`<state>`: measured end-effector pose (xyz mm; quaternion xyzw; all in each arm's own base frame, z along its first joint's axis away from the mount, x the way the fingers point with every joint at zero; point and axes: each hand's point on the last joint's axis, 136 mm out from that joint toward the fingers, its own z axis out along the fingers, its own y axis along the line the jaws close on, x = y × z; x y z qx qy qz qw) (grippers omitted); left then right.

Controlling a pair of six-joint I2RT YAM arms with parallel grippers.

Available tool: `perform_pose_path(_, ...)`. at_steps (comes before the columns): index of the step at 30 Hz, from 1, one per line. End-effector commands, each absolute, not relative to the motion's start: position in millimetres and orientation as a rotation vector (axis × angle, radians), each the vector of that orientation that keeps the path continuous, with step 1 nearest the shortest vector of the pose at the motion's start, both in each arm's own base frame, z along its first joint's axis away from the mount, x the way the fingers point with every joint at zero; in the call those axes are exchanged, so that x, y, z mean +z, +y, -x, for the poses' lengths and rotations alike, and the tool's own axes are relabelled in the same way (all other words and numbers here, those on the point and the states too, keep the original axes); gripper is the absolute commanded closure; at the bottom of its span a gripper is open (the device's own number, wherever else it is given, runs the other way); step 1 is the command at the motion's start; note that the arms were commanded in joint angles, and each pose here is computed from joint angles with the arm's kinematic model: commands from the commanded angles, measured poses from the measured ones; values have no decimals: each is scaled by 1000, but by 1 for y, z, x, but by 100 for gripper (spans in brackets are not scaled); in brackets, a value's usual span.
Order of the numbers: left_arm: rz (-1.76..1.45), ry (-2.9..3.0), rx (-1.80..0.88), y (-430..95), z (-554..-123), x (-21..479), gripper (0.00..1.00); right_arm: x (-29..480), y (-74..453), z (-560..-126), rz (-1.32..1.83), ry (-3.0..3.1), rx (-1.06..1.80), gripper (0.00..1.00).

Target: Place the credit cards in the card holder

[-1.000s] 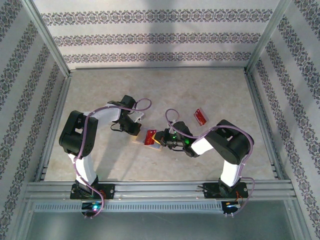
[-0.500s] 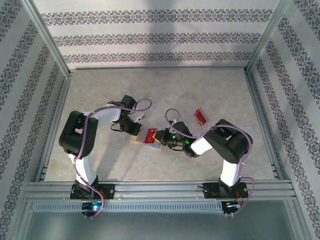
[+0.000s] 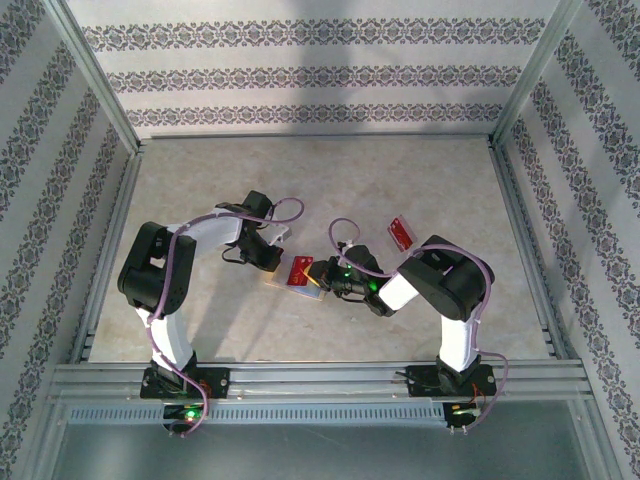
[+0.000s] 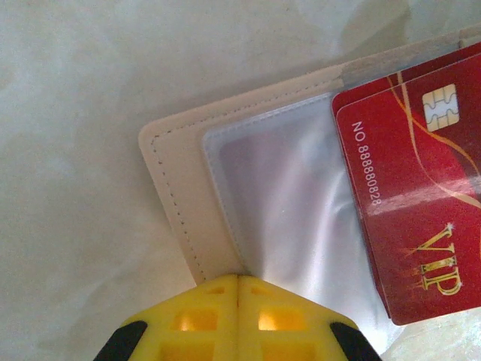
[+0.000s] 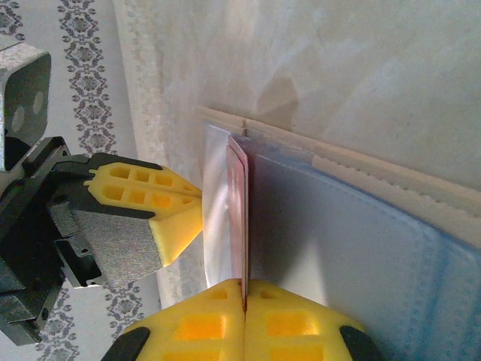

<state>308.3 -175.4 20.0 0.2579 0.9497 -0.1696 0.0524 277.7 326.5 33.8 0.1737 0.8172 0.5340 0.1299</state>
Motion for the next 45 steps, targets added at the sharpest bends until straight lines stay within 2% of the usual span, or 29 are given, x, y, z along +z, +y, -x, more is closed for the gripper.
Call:
perform_pose_path(1,-823,2930,-489,-175,-292,10,100,25,322,-277,-547,2386,1524,100)
perform_pose_path(45,-833,2936,-484,-179,-295,9,100,16,315,-267,-585,2465,1435,100)
